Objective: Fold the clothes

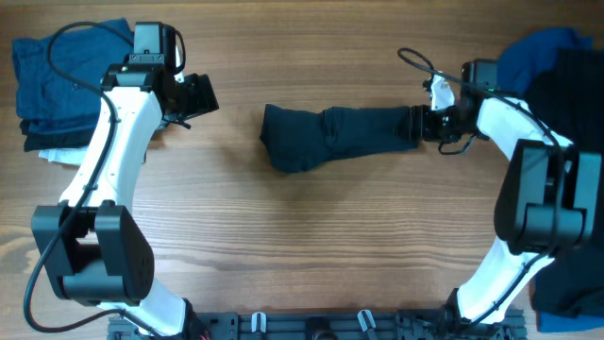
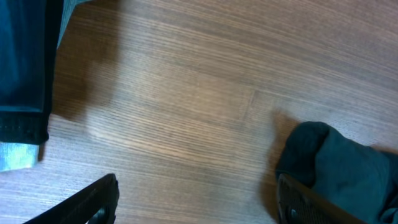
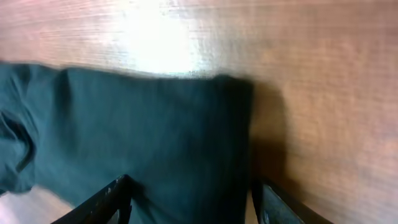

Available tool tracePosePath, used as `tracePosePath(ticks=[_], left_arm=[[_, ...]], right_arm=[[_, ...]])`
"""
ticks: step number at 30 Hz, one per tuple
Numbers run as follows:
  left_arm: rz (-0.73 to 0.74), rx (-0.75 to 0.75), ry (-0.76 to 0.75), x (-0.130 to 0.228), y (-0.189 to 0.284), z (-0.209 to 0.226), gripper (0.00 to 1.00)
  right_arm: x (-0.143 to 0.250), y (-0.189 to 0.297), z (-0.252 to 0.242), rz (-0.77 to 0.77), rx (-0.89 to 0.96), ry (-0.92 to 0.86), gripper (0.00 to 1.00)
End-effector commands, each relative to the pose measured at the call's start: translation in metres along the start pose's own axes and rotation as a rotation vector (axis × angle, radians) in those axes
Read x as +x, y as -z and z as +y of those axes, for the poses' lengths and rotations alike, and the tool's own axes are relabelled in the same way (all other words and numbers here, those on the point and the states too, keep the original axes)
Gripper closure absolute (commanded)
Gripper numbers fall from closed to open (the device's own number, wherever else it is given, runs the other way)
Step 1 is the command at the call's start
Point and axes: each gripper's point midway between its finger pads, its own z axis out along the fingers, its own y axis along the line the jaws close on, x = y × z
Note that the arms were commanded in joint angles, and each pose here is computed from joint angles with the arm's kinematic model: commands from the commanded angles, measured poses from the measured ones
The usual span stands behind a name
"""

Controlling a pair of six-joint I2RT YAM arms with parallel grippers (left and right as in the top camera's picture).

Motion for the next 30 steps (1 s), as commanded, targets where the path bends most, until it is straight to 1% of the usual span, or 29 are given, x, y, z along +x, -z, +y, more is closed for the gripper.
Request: tracePosePath(ticks=[1,2,3,5,6,8,10,14,17,18,20,21,24,27,30], left_arm=[[0.0,0.013,-0.001,-0.001,0.002,-0.002,0.19],[0.001,0.012,-0.001,0.0,0.002,-0.002,0.19],[0.002,0.012,-0.001,0.0,0.002,-0.002,0.19],[0.001,0.005,-0.001,0.0,0.002,0.0,0.19],[-0.007,-0.016,-0.001,-0.001,0.002,0.003,0.18],[-0.02,-0.052,-0.001,-0.004,0.002,0.01,0.18],[-0.018,-0.049,-0.001,-0.003,0.002,0.009,0.18],[-0.008,-0.052,-0.001,-0.001,0.002,0.01,0.17],[-0.009,-0.052,0.0,-0.001,0.002,0.01,0.16],[-0.011,-0.051,-0.001,-0.002,0.002,0.01,0.16],[-0.015,-0.05,-0.001,-0.003,0.002,0.009,0.14],[-0.02,-0.048,-0.001,-0.004,0.002,0.009,0.12],[-0.041,-0.041,0.0,-0.009,0.002,0.007,0.07],[-0.049,-0.038,0.0,-0.011,0.002,0.006,0.06],[-0.054,-0.033,-0.001,-0.012,0.002,0.005,0.06]], right_arm=[[0.006,-0.023,-0.008,0.015,-0.022,0.011,0.37],[0.002,-0.023,-0.007,0.002,-0.029,0.014,0.42],[0.0,-0.023,-0.005,-0.007,-0.043,0.001,0.52],[0.001,-0.023,-0.004,-0.003,-0.046,-0.034,0.88],[0.003,-0.023,-0.004,0.004,-0.046,-0.04,0.96],[0.003,-0.022,-0.009,0.004,-0.027,-0.081,0.96],[-0.008,-0.01,-0.021,-0.023,0.012,-0.134,0.96],[-0.037,0.053,-0.047,-0.078,0.09,-0.206,0.96],[-0.061,0.109,-0.059,-0.169,0.127,-0.233,0.96],[-0.069,0.126,-0.057,-0.205,0.134,-0.226,0.96],[-0.077,0.144,-0.046,-0.237,0.138,-0.208,0.96],[-0.078,0.152,-0.035,-0.239,0.135,-0.194,0.96],[-0.076,0.154,-0.001,-0.213,0.116,-0.152,0.96],[-0.07,0.135,0.031,-0.151,0.09,-0.104,0.96],[-0.065,0.113,0.061,-0.105,0.128,-0.087,0.96]])
